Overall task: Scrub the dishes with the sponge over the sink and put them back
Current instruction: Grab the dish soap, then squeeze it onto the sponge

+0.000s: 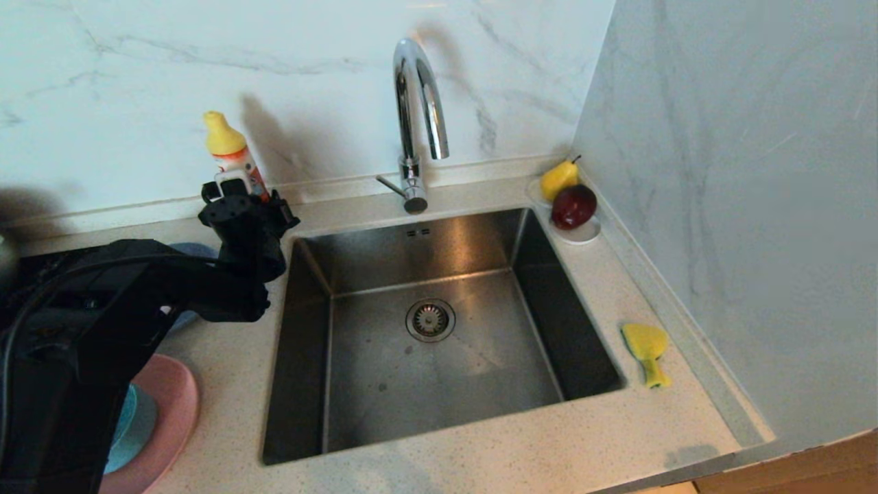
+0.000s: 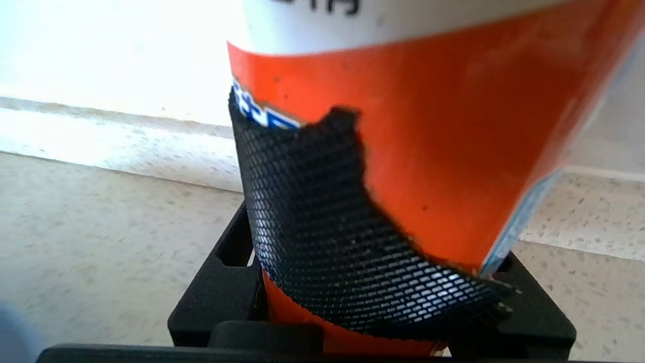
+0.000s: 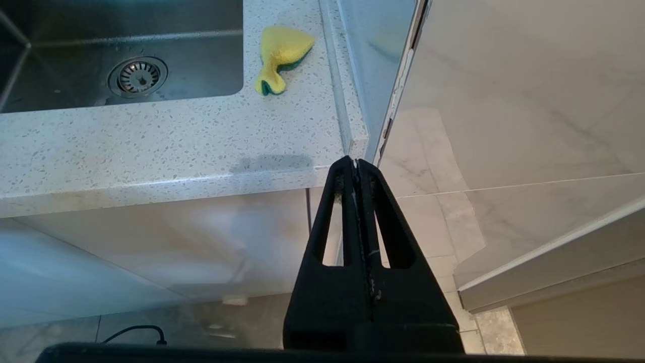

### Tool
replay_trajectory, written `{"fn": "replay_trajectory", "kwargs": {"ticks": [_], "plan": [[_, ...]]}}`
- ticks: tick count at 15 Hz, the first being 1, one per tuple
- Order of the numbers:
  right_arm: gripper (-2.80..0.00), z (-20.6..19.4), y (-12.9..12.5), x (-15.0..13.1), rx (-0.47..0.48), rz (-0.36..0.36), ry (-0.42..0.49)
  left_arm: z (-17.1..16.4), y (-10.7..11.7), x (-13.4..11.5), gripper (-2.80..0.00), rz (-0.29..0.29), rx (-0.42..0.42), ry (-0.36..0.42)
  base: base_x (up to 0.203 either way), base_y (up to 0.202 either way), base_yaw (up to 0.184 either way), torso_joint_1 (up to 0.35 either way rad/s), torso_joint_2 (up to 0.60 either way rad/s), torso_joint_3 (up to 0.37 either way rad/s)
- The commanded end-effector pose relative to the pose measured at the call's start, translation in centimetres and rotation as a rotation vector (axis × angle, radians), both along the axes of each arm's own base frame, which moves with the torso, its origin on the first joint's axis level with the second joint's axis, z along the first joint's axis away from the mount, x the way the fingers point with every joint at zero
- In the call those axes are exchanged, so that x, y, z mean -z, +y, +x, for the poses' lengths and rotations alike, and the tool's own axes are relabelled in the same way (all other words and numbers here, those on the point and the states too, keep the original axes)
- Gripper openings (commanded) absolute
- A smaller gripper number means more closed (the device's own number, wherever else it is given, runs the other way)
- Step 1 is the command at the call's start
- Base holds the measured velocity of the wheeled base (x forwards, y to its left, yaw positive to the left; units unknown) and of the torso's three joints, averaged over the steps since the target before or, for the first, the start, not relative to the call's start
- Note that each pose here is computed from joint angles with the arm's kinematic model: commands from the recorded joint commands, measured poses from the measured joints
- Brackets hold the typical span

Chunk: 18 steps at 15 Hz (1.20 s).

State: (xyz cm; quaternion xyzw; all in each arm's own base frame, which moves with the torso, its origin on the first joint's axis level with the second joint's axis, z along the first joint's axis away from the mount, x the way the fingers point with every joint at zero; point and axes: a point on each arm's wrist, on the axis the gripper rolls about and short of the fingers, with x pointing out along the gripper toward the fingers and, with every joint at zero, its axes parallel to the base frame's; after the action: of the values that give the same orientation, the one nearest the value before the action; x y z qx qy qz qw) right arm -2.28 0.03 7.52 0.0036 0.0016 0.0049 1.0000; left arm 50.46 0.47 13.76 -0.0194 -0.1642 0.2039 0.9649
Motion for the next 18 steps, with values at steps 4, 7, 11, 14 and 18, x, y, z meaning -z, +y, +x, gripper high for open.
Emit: {"fn": "replay_trajectory", "kwargs": {"ticks": [4, 7, 11, 14, 18], "plan": [[-2.80, 0.0, 0.0, 0.0, -0.001, 0.000, 0.000, -2.5, 0.1, -4.8, -2.80, -0.021, -0.019, -0.086, 0.000, 0.000, 0.000, 0.000, 0.00, 0.000], [-2.80, 0.0, 0.0, 0.0, -0.001, 0.000, 0.000, -4.9, 0.1, -7.1, -2.80, -0.034, -0.017, -0.101, 0.000, 0.000, 0.000, 0.000, 0.00, 0.000], [-2.80, 0.0, 0.0, 0.0, -0.001, 0.000, 0.000, -9.4, 0.1, -11.0, -2.80, -0.034, -0.016, -0.125, 0.000, 0.000, 0.000, 0.000, 0.00, 0.000], [-2.80, 0.0, 0.0, 0.0, -0.001, 0.000, 0.000, -14.0, 0.1, -13.3, -2.80, -0.025, -0.007, -0.127, 0.000, 0.000, 0.000, 0.000, 0.00, 0.000], [-2.80, 0.0, 0.0, 0.0, -0.001, 0.000, 0.000, -20.3, 0.1, -16.2, -2.80, -0.012, 0.022, -0.126, 0.000, 0.000, 0.000, 0.000, 0.00, 0.000]]}}
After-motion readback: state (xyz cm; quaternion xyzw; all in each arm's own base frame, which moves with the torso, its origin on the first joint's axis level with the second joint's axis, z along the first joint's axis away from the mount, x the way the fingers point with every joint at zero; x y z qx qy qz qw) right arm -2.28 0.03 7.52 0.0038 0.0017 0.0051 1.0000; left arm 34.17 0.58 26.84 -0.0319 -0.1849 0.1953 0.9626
